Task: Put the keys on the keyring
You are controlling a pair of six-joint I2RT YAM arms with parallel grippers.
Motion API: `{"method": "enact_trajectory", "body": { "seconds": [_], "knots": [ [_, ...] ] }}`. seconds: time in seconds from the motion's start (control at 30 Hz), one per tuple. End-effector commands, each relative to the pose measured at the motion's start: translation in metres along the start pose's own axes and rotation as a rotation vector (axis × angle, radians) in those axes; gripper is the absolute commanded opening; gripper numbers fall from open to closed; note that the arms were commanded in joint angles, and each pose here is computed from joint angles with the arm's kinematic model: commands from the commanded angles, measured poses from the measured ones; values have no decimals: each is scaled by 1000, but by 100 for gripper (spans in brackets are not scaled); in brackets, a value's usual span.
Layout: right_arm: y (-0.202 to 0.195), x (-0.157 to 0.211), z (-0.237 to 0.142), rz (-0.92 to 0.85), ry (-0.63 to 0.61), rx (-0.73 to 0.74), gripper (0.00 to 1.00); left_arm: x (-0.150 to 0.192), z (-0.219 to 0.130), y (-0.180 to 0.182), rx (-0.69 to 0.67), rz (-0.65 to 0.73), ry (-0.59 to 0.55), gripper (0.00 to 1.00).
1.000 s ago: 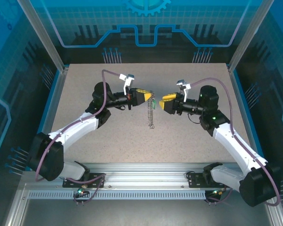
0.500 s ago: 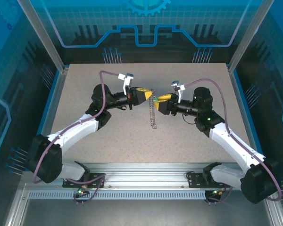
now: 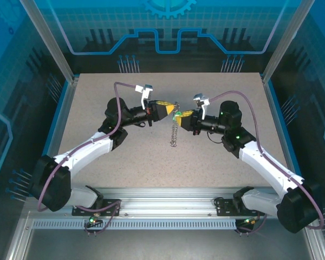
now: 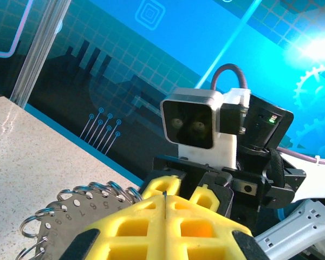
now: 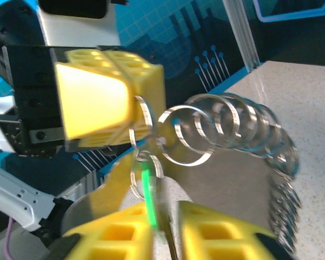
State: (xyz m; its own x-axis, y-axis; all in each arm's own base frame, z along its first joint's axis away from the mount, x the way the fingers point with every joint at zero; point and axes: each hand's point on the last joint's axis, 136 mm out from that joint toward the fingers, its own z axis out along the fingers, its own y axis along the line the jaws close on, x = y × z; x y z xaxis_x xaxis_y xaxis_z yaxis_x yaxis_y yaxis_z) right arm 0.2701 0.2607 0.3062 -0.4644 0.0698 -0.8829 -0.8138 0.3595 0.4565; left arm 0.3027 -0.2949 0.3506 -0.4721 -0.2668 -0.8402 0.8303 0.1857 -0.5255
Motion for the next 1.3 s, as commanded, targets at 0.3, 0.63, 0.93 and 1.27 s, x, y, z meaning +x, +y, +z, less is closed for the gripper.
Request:
{"method": "enact_trajectory", "body": {
  "seconds": [0.3, 0.63, 0.93, 1.27],
  "knots": [
    [17, -3, 22, -29, 12, -87, 0, -17, -5, -18, 24, 48, -84, 0],
    [16, -1, 30, -33, 44, -67, 0, -13, -5, -16, 20, 44, -88, 0],
    [10, 1, 16, -24, 49, -10, 30, -15, -7, -14, 3, 40, -106, 0],
    [6, -6, -29, -23, -32, 71, 36, -17, -10, -13, -18, 34, -126, 0]
  ]
}}
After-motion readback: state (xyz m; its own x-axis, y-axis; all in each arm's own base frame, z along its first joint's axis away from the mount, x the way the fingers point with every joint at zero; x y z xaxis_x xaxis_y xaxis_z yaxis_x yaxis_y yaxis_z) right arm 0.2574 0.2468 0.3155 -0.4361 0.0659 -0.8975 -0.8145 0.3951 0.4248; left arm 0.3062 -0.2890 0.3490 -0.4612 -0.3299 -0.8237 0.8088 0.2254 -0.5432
